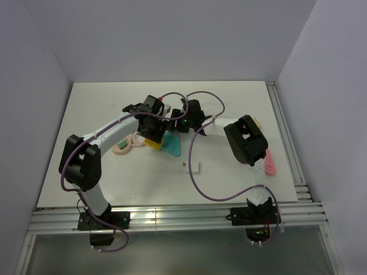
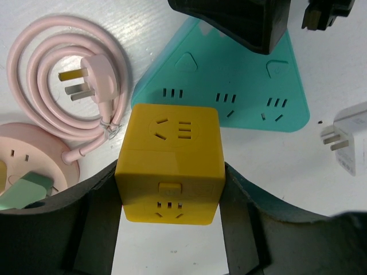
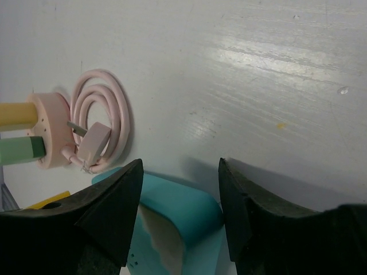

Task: Insert the plug
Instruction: Insert the plug into the socket.

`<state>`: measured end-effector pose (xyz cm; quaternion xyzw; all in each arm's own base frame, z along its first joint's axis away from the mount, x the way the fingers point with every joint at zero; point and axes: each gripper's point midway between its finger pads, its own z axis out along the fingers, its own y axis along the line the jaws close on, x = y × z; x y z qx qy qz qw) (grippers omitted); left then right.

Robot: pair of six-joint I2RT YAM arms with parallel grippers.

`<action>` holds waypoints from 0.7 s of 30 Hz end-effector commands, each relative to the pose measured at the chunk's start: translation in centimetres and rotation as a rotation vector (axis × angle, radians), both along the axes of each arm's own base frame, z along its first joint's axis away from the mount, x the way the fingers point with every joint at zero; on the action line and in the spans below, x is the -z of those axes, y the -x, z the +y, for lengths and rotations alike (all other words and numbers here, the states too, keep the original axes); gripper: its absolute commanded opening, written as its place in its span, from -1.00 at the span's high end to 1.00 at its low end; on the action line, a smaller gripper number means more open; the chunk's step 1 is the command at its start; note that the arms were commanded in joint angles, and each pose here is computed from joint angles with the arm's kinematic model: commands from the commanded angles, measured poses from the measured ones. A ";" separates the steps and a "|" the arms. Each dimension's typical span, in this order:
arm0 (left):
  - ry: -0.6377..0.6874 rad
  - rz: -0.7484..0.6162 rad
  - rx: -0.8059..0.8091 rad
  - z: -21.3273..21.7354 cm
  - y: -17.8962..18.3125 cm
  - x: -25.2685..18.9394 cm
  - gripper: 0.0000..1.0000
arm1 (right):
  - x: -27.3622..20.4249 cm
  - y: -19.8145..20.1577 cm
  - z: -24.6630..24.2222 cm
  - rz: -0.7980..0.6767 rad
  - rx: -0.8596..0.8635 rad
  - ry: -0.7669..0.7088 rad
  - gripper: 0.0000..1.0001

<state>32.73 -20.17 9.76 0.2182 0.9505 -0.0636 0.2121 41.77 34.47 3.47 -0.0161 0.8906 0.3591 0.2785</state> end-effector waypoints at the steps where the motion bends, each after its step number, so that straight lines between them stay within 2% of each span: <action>1: -0.051 0.063 0.038 0.6 0.8 0.7 1.00 | -1.2 1.0 0.6 -0.016 -0.074 0.023 -0.26; 11: -0.045 0.029 0.063 0.1 -0.3 -0.2 0.99 | -1.5 0.7 0.6 -0.044 -0.081 0.034 -0.32; 21: 0.010 -0.025 0.087 -1.1 -1.6 -2.9 0.99 | -1.4 0.7 0.4 -0.048 -0.076 0.043 -0.32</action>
